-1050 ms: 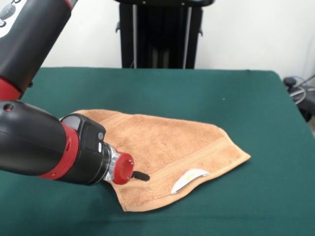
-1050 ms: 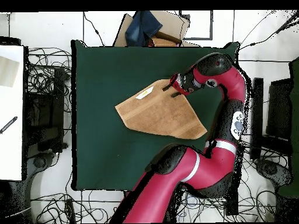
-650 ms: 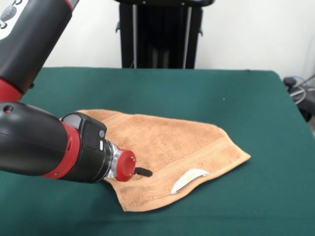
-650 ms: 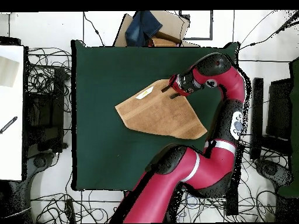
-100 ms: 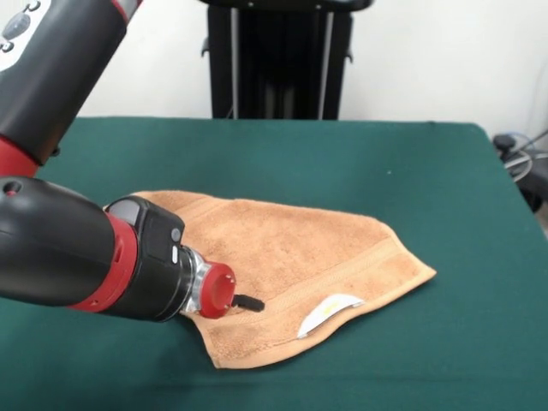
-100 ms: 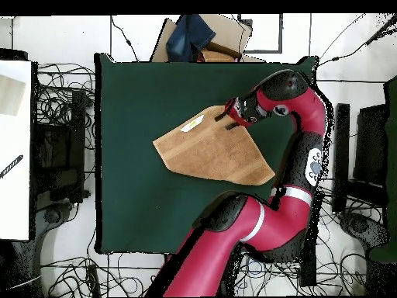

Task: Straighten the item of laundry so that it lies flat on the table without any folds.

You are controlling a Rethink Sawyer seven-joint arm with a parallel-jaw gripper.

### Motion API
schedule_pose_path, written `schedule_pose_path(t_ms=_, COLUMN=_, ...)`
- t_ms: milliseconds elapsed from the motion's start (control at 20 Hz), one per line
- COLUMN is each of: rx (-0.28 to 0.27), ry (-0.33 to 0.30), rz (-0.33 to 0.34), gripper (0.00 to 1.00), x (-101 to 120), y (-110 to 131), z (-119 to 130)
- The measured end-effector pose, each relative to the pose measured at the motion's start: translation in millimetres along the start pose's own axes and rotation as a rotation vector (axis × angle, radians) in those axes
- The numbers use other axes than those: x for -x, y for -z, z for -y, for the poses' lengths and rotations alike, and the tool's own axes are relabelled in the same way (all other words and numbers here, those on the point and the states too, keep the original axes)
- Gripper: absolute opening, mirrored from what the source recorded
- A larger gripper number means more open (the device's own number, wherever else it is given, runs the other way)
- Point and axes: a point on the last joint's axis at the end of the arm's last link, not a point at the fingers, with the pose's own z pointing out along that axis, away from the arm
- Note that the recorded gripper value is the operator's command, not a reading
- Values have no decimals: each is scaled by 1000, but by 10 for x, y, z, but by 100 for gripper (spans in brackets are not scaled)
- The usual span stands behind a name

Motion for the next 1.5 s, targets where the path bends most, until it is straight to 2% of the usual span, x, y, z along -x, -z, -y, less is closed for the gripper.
schedule_pose_path(t_ms=250, rx=-47, ry=-9, rz=23, gripper=100, x=24, y=49, z=90)
schedule_pose_path(t_ms=550, rx=-68, ry=-11, rz=47, gripper=100, x=58, y=84, z=155)
schedule_pose_path(t_ms=1000, rx=-89, ry=7, rz=75, gripper=100, x=113, y=81, z=91)
schedule_pose_path(t_ms=1500, rx=-129, ry=22, rz=129, gripper=100, x=206, y=207, z=46)
